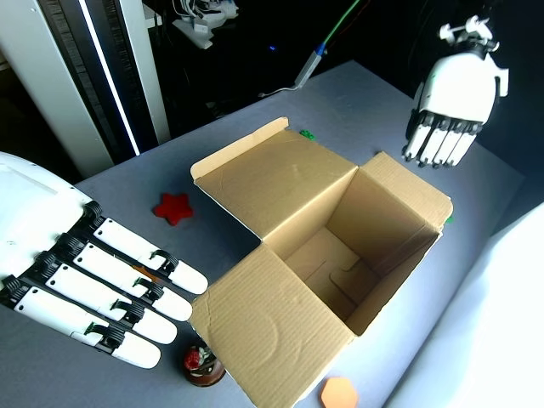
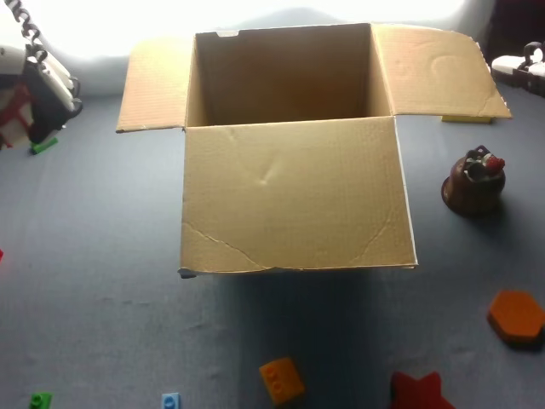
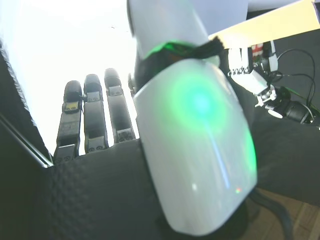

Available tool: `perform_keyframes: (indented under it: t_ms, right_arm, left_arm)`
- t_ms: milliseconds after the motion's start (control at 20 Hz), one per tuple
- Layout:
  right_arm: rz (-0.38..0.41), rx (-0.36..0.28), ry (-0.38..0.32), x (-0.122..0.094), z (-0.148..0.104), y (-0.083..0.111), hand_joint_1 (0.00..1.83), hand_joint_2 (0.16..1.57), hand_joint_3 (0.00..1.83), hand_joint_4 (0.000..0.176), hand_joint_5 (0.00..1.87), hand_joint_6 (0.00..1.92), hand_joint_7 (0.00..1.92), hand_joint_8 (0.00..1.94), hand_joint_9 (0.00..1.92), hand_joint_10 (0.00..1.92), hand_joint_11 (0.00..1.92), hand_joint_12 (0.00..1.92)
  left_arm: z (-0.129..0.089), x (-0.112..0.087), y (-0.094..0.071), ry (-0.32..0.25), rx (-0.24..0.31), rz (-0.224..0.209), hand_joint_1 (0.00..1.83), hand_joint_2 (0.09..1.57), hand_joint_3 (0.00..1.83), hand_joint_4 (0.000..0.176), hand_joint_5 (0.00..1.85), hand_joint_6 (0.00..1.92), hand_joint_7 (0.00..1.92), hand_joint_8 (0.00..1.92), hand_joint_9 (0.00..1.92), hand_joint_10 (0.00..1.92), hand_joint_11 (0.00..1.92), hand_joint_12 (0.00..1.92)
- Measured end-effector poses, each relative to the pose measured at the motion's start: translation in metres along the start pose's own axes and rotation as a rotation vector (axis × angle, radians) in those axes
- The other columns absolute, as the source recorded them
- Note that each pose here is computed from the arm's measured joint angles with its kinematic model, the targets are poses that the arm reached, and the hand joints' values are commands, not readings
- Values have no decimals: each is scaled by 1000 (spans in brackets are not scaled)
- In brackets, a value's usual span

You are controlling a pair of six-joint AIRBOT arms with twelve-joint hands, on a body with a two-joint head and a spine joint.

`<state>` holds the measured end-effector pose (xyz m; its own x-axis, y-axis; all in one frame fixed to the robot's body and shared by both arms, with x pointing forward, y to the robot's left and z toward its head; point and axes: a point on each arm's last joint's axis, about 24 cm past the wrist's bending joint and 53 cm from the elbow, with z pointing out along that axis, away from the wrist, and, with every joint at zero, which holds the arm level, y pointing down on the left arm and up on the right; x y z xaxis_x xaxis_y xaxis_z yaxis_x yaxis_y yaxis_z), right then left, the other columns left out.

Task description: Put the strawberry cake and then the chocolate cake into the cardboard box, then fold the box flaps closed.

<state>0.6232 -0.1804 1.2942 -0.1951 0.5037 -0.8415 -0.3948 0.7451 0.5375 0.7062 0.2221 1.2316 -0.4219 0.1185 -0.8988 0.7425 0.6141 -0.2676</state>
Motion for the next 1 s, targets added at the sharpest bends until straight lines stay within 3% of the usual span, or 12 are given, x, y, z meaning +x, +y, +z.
perform_keyframes:
  t_ms: [150, 300, 500, 750, 1000]
  right_arm:
    - [0, 0, 0, 0, 0, 0, 1129, 1027, 1, 0, 36, 1, 124, 0, 107, 2, 0, 313]
    - [0, 0, 0, 0, 0, 0, 1117, 1035, 3, 0, 45, 2, 126, 3, 96, 1, 0, 364]
    - [0, 0, 0, 0, 0, 0, 1155, 1010, 0, 0, 19, 4, 99, 6, 69, 14, 0, 131]
    - [0, 0, -1, 0, 0, 0, 1127, 1020, 0, 0, 56, 11, 105, 1, 61, 5, 0, 8]
    - [0, 0, 0, 0, 0, 0, 1080, 1018, 1, 0, 63, 8, 124, 4, 93, 15, 25, 26]
  left_arm:
    - [-6, -14, -5, -15, 13, 15, 1331, 1219, 0, 0, 745, 1219, 688, 1435, 830, 1485, 861, 1641]
    - [-6, -28, -13, -28, 28, 38, 1335, 1206, 0, 0, 792, 1130, 687, 1429, 865, 1463, 926, 1648]
    - [2, -42, -28, -25, 61, 68, 1338, 1204, 0, 0, 789, 1112, 698, 1424, 868, 1466, 941, 1609]
    - [19, -59, -56, -20, 124, 100, 1334, 1208, 1, 0, 752, 1166, 696, 1430, 873, 1447, 939, 1597]
    - [42, -75, -88, -12, 194, 137, 1330, 1207, 0, 0, 740, 1235, 707, 1359, 889, 1419, 933, 1604]
